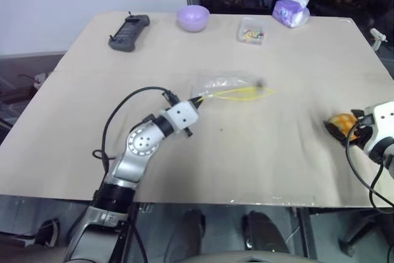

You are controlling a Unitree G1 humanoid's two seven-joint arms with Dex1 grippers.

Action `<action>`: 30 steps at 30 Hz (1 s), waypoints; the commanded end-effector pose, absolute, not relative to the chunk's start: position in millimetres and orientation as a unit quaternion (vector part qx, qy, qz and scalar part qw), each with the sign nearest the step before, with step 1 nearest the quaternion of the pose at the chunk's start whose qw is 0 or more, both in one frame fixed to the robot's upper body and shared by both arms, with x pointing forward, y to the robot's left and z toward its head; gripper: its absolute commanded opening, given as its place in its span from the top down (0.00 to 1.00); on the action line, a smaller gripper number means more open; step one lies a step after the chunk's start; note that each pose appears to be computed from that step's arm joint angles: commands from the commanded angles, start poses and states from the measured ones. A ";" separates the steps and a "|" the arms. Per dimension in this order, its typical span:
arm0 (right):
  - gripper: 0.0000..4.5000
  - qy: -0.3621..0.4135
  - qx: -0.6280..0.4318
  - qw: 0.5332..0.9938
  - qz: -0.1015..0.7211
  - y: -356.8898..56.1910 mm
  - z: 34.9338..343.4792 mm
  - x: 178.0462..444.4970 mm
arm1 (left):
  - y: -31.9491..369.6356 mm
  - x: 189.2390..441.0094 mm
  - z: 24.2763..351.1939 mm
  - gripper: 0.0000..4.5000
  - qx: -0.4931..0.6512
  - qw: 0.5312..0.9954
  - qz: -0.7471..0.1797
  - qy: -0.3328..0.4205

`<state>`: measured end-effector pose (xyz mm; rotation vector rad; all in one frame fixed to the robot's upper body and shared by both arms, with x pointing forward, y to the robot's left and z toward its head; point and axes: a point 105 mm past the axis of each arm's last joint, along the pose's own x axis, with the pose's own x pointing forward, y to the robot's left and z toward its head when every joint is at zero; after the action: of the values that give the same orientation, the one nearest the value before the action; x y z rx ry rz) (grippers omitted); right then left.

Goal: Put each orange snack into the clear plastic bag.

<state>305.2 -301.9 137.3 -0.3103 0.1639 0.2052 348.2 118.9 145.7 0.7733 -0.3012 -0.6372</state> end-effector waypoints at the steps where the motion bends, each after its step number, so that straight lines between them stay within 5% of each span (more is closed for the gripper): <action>1: 0.01 0.071 -0.160 0.982 0.071 -315.7 147.4 301.0 | 118.0 345.0 157.1 1.00 0.373 0.862 -0.301 -0.165; 13: 0.01 0.206 -0.068 0.976 -0.005 -343.1 82.3 293.1 | 116.0 345.8 156.5 1.00 0.373 0.862 -0.303 -0.164; 24: 0.97 0.204 -0.082 0.972 0.085 -306.0 88.3 299.9 | 114.6 345.4 156.2 1.00 0.371 0.863 -0.303 -0.164; 30: 1.00 0.093 -0.090 0.950 0.284 -220.3 160.4 304.9 | 111.4 345.8 156.0 1.00 0.369 0.862 -0.305 -0.166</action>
<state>306.2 -251.3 119.4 -0.1563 0.3231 0.4307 347.3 114.7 142.6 0.7628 -0.2956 -0.6491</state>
